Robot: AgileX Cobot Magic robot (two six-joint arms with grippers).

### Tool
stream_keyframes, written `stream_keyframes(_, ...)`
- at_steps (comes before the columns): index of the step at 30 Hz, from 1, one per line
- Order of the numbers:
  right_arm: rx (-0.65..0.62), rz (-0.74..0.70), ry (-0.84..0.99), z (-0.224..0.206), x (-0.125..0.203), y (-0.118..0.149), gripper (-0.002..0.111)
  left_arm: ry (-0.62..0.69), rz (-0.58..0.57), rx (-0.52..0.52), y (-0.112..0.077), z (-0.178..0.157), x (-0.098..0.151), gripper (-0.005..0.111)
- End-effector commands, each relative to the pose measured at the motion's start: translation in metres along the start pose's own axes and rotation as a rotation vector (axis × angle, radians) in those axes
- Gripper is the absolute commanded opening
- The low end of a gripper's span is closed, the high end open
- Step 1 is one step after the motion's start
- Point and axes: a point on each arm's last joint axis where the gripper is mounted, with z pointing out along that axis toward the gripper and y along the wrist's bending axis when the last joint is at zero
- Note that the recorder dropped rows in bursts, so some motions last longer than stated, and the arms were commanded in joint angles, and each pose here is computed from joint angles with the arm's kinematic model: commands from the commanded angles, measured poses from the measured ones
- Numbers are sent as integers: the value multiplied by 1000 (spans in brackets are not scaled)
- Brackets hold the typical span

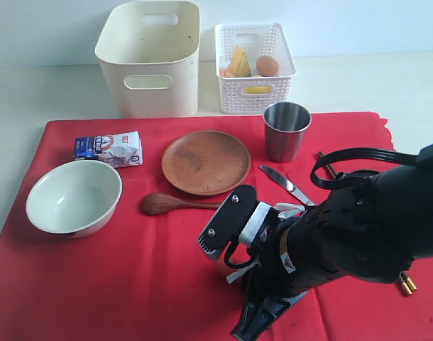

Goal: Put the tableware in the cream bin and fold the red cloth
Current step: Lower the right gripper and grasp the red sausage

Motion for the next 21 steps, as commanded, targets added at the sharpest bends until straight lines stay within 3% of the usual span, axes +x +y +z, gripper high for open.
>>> stream_keyframes(1, -1, -1, -16, -1, -1, 1, 0, -9, -12, 1, 0, -1, -1, 1)
stream_keyframes(14, -4, -5, -92, -1, -9, 1, 0, -9, -12, 1, 0, -1, -1, 1)
stream_keyframes(21, 4, 1, -203, -27, -34, -1, 0, -9, -12, 1, 0, -1, -1, 1)
